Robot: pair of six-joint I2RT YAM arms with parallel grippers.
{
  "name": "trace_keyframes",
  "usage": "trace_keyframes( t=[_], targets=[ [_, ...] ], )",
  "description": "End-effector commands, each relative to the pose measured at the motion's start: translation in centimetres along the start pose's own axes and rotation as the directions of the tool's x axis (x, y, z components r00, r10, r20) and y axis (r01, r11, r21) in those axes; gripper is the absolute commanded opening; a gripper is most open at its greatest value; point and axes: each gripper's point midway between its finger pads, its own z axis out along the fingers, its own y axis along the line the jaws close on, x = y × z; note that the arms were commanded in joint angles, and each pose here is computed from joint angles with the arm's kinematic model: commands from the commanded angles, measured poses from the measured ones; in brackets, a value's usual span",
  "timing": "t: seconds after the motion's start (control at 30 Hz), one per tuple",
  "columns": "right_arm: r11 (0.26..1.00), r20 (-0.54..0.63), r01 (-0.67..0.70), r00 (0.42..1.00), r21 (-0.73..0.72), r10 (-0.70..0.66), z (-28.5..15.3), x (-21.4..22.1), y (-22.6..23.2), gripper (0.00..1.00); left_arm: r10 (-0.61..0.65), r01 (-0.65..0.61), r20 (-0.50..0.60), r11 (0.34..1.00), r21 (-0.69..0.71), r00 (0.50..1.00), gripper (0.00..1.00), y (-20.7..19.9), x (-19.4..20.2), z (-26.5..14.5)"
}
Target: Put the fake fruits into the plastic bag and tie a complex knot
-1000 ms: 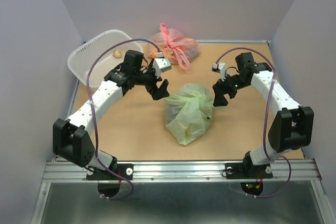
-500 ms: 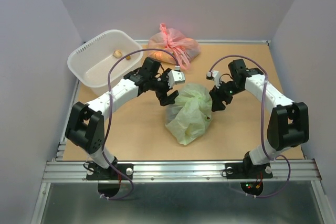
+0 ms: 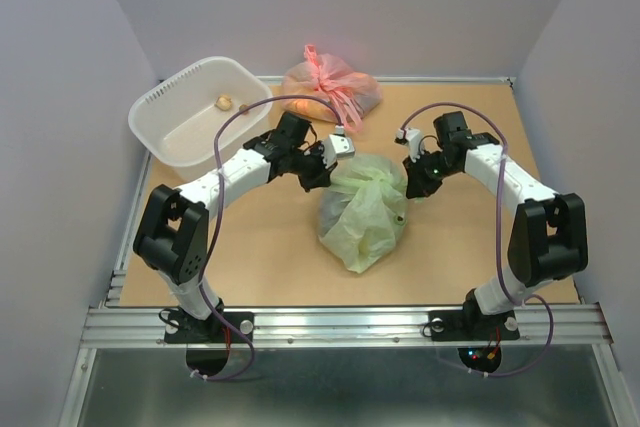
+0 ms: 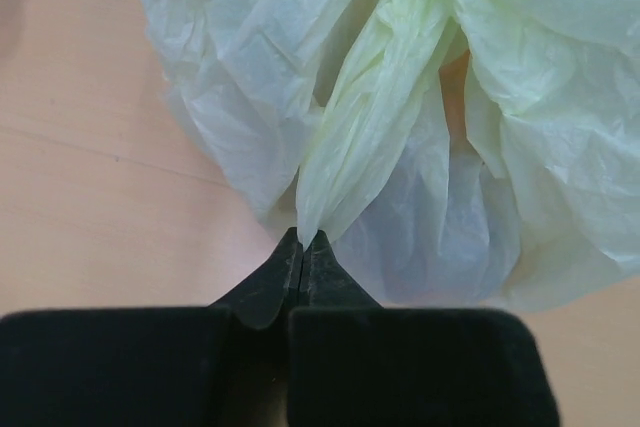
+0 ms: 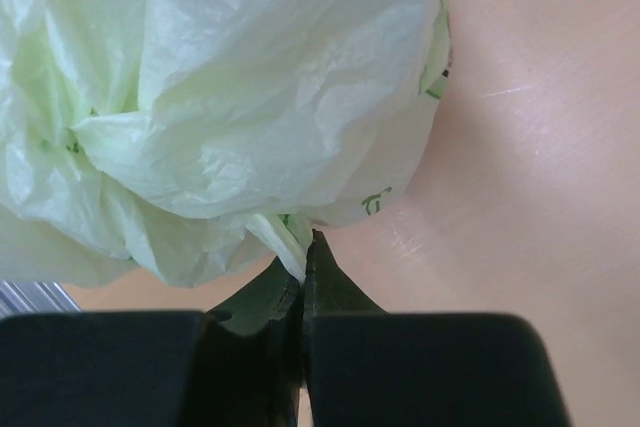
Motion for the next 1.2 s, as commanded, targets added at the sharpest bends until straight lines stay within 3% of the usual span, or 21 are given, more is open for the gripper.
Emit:
trace_keyframes(
  t=[0.0, 0.1, 0.17, 0.27, 0.37, 0.57, 0.7, 0.87, 1.0, 1.17],
  targets=[
    [0.986, 0.056, -0.12, 0.992, 0.119, 0.114, -0.3, -0.9, -1.4, 0.01, -0.176, 0.173, -0.018, 0.98, -0.099, 0.984, 0.0, 0.7, 0.6, -1.0],
    [0.95, 0.094, -0.257, 0.965, 0.178, 0.244, -1.1, -0.8, -2.1, 0.0, -0.391, 0.383, 0.026, 0.884, -0.267, 0.92, 0.0, 2.9, 1.9, -2.7],
    [0.898, 0.156, -0.371, 0.927, 0.235, 0.342, -2.7, -0.6, -3.4, 0.0, -0.521, 0.53, 0.139, 0.751, -0.394, 0.842, 0.0, 5.7, 2.7, -5.7],
    [0.832, 0.218, -0.488, 0.87, 0.262, 0.442, -4.2, -0.5, -4.7, 0.01, -0.583, 0.622, 0.247, 0.625, -0.472, 0.774, 0.0, 8.5, 3.8, -9.4],
    [0.773, 0.278, -0.56, 0.825, 0.297, 0.491, -6.2, 0.0, -6.5, 0.01, -0.572, 0.641, 0.311, 0.569, -0.516, 0.759, 0.0, 9.7, 4.0, -12.5],
    [0.618, 0.342, -0.687, 0.726, 0.381, 0.596, -9.9, 4.4, -11.2, 0.0, -0.525, 0.617, 0.345, 0.536, -0.577, 0.778, 0.0, 10.1, 4.5, -16.4],
    [0.579, 0.321, -0.705, 0.706, 0.411, 0.631, -9.9, 6.5, -12.8, 0.0, -0.551, 0.619, 0.335, 0.483, -0.619, 0.765, 0.0, 10.7, 7.5, -17.2],
    [0.592, 0.234, -0.691, 0.71, 0.416, 0.664, -7.0, 9.0, -13.4, 0.0, -0.588, 0.603, 0.283, 0.466, -0.647, 0.758, 0.0, 11.1, 10.4, -15.8],
    [0.607, 0.229, -0.654, 0.742, 0.45, 0.63, -7.2, 9.2, -14.4, 0.0, -0.587, 0.596, 0.279, 0.459, -0.659, 0.76, 0.0, 11.5, 11.0, -15.6],
    [0.655, 0.318, -0.604, 0.796, 0.455, 0.514, -10.4, 4.8, -15.8, 0.01, -0.543, 0.598, 0.334, 0.435, -0.673, 0.77, 0.0, 13.4, 10.0, -19.0]
  ],
)
